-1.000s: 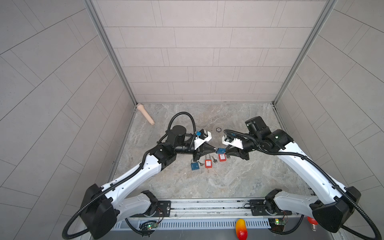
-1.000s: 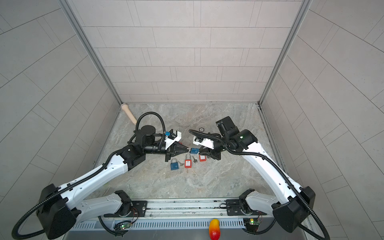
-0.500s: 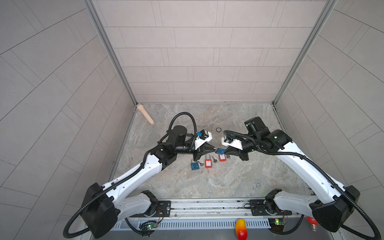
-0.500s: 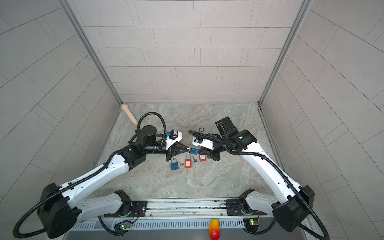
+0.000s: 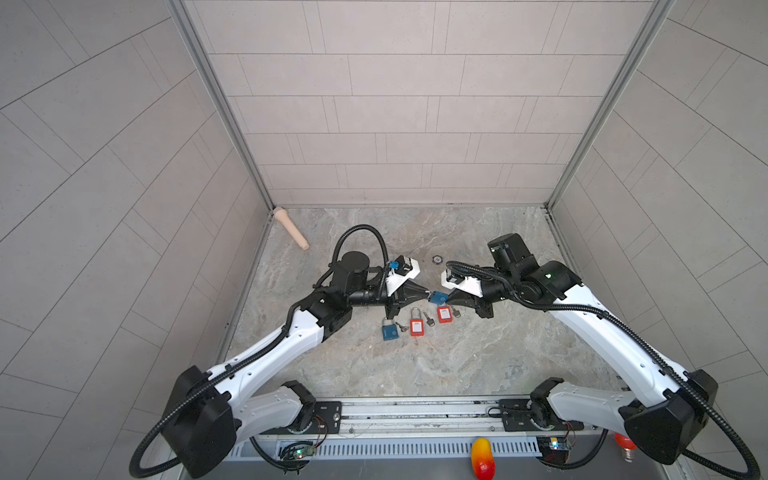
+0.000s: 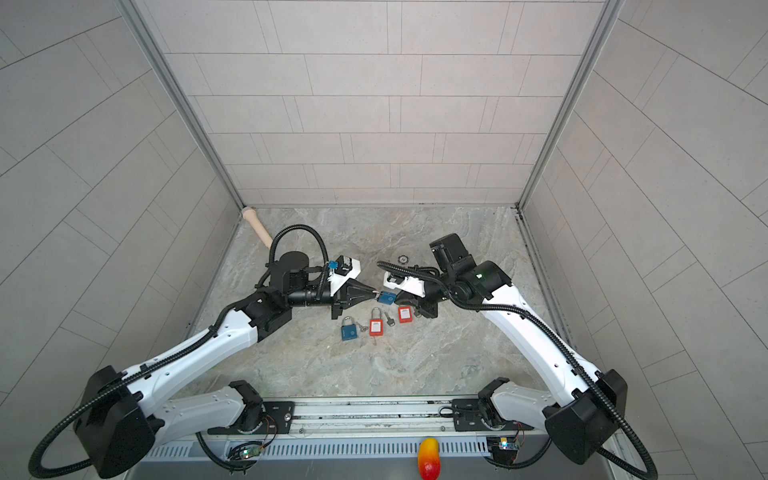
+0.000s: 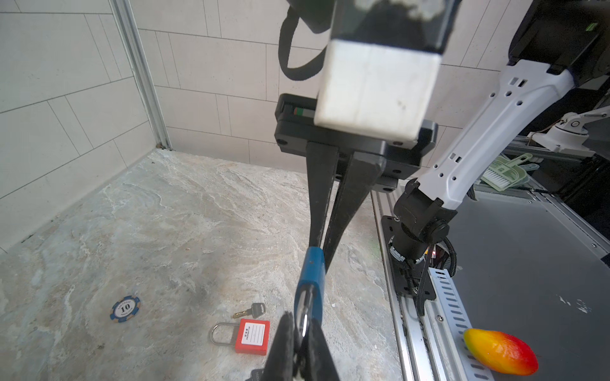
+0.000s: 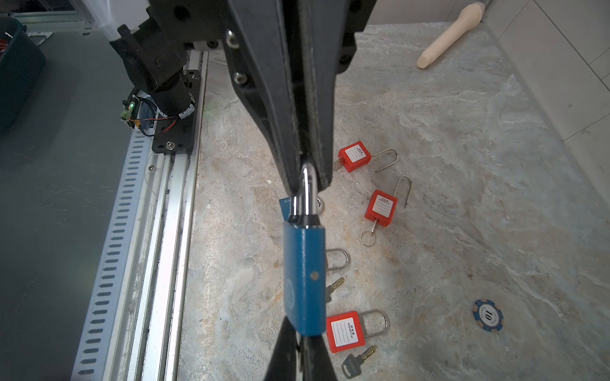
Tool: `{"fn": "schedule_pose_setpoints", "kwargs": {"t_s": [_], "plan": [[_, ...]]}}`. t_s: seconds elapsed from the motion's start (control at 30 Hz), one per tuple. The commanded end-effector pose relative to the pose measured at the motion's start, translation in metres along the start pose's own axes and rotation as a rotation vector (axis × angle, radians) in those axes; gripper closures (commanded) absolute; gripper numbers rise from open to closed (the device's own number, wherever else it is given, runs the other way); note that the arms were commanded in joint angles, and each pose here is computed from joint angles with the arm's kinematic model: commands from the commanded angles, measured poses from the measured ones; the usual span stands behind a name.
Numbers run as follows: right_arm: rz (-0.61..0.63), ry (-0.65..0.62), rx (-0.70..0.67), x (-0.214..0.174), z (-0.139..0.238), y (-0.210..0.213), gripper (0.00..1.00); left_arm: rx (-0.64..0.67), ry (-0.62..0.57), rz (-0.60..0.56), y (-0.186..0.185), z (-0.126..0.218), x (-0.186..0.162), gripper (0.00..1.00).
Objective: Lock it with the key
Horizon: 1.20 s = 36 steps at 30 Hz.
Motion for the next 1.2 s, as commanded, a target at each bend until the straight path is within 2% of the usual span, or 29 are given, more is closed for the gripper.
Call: {"fn": "schedule_pose_setpoints", "kwargs": {"t_s": [0.0,0.13,0.23,0.4,0.53,0.73,0.87,0.97,1.1,1.17], "plan": [[-0.113,0.127,0.003,-0.034,-0.002,0.0,1.0,0.017,-0.146,-0.091,0.003,0.012,0.038,1.0],[-0.144,0.141,0.04,-0.04,0.0,-0.001,1.0,0.014,-0.145,-0.094,0.006,0.011,0.036,1.0],[-0.144,0.191,0.004,-0.049,0.001,-0.008,1.0,0.01,-0.145,-0.088,0.01,0.01,0.036,1.0],[-0.122,0.194,-0.039,-0.046,0.005,-0.015,1.0,-0.005,-0.133,-0.073,0.014,0.007,0.035,1.0],[-0.189,0.197,-0.054,-0.056,0.006,-0.021,1.0,-0.012,-0.075,-0.056,0.02,0.009,0.031,1.0],[-0.222,0.143,-0.023,-0.06,0.001,-0.019,1.0,-0.019,-0.083,-0.056,0.027,0.011,0.032,1.0],[-0.255,0.179,-0.019,-0.071,-0.002,-0.022,1.0,-0.011,-0.094,-0.053,0.034,0.008,0.037,1.0],[-0.288,0.223,-0.116,-0.082,-0.003,-0.041,1.0,-0.019,0.071,0.001,0.044,0.0,0.017,1.0],[-0.395,0.223,-0.278,-0.091,-0.007,-0.071,1.0,-0.049,0.354,0.104,0.059,-0.009,-0.011,1.0],[-0.492,0.204,-0.355,-0.094,-0.009,-0.085,1.0,-0.069,0.456,0.161,0.068,-0.013,-0.024,1.0]]}}
Point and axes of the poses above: each gripper's point midway between its finger pads, its own z axis back along the fingers, its own y axis along the line the jaws close on, x = y × z, the point moved 2 cm from there along z, back along the fingers, and after that the axes turned 2 degrees about z, right-handed, at the moved point
